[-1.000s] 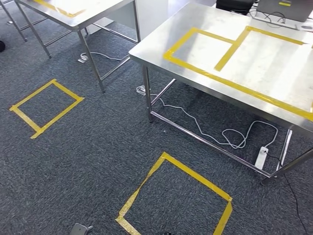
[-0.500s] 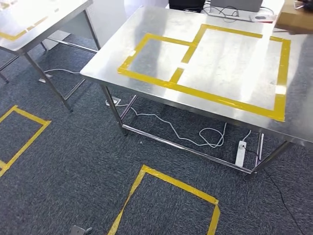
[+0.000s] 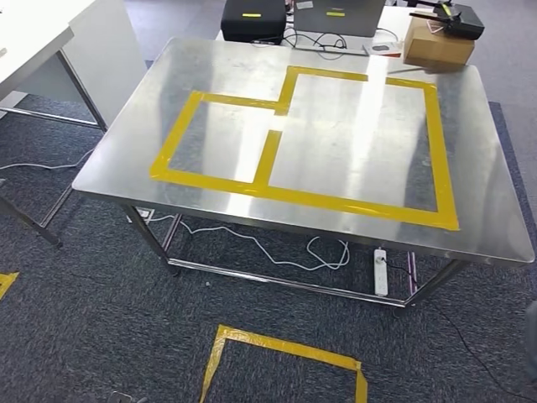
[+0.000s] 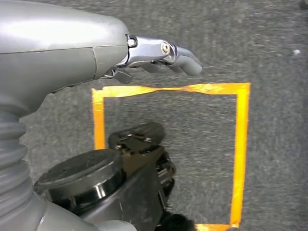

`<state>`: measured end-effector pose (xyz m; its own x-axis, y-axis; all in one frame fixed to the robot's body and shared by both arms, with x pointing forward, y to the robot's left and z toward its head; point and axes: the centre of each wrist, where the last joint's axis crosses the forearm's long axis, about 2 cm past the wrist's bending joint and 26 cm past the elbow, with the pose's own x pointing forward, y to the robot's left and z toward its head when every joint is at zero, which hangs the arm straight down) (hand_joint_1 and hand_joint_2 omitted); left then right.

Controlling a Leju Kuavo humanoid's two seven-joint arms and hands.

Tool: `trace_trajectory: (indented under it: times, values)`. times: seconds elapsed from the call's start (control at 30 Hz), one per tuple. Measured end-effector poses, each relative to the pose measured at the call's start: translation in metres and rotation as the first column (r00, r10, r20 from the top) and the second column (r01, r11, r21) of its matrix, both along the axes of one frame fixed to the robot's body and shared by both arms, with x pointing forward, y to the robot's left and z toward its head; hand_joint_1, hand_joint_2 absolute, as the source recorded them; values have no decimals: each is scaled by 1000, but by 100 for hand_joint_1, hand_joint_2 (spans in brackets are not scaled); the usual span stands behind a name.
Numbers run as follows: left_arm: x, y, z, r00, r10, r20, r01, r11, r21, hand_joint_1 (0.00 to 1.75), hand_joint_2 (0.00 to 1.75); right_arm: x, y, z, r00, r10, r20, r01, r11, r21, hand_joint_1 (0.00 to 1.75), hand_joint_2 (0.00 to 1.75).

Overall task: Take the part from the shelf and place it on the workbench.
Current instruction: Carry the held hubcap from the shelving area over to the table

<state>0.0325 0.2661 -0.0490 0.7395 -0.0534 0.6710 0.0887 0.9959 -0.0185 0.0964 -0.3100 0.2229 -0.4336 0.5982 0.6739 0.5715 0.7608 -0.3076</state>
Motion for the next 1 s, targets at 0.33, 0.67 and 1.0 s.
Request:
trace_trajectory:
  times: [0.33,0.67,1.0]
  values:
    - [15,1,0,999,-9,41,8,999,35,0,175,-2,17,-11,989,39,-140,-47,997,-54,175,175]
    - [21,6,-5,999,-31,24,29,995,96,0,175,-10,31,-15,960,85,-269,-104,993,-59,175,175]
    - [28,28,-14,997,-68,37,64,994,93,0,175,-17,34,-21,930,94,-357,-130,988,-79,175,175]
